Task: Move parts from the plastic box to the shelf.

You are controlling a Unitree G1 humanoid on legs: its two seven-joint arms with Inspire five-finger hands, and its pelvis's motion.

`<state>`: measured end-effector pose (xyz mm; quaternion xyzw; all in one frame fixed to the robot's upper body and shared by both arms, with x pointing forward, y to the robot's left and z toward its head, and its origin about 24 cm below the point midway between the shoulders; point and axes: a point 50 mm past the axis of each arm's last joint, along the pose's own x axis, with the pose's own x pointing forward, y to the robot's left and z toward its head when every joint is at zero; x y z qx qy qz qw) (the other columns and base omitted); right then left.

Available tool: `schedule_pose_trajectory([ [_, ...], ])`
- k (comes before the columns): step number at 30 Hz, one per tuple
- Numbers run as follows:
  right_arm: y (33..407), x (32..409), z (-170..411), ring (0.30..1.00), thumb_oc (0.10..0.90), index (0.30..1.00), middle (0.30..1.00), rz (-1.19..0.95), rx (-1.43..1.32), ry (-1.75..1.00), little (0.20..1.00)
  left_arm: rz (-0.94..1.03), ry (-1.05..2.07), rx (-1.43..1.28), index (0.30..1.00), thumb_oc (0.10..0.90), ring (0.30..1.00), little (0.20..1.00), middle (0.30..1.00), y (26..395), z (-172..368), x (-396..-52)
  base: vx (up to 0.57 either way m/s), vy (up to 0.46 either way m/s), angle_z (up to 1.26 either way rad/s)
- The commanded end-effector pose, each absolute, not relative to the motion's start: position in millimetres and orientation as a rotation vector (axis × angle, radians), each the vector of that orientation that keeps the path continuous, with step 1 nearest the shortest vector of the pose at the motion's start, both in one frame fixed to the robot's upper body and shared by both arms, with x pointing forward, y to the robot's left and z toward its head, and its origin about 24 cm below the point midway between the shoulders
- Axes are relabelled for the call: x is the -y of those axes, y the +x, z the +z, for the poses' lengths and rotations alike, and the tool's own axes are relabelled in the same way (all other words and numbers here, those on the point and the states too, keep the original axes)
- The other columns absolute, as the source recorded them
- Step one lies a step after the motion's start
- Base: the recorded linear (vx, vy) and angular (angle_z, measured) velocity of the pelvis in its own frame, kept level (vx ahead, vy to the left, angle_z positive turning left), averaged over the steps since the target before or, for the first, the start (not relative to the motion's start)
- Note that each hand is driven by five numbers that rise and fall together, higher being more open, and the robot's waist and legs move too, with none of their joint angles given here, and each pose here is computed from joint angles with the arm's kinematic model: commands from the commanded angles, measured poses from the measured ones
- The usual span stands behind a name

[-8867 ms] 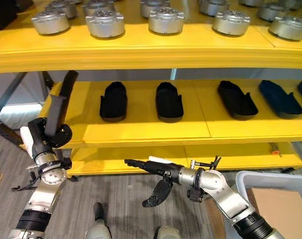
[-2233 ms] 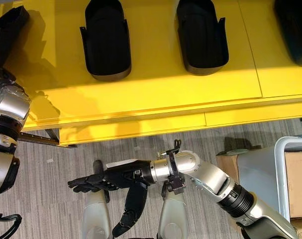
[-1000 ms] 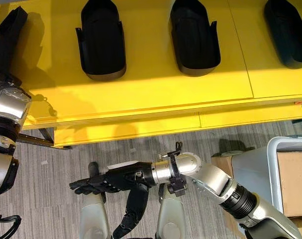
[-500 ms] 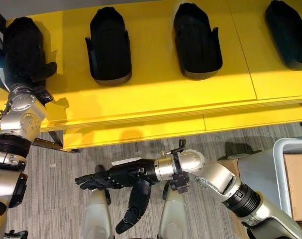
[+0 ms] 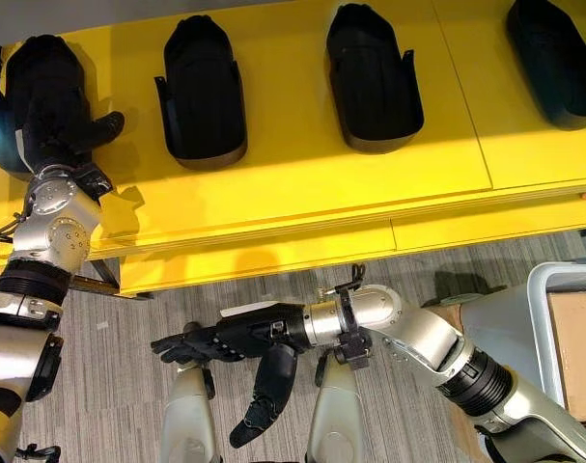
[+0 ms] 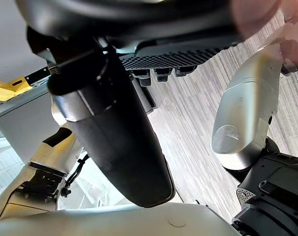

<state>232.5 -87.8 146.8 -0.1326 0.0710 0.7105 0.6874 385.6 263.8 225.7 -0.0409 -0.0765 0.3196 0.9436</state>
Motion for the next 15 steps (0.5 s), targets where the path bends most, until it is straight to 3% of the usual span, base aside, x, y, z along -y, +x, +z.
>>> schedule_pose_trajectory([
  [1,217,65,184,1.0,0.9,1.0,1.0,1.762,0.11,-0.195,1.0,0.891,0.113,0.326,1.0,0.9,1.0,1.0,1.0,375,265,-277,0.01,-0.059,-0.02],
  [15,211,70,180,1.0,0.9,1.0,1.0,1.754,0.148,-0.168,1.0,1.133,0.144,0.656,1.0,0.9,1.0,1.0,1.0,341,318,-290,0.0,-0.048,0.01],
])
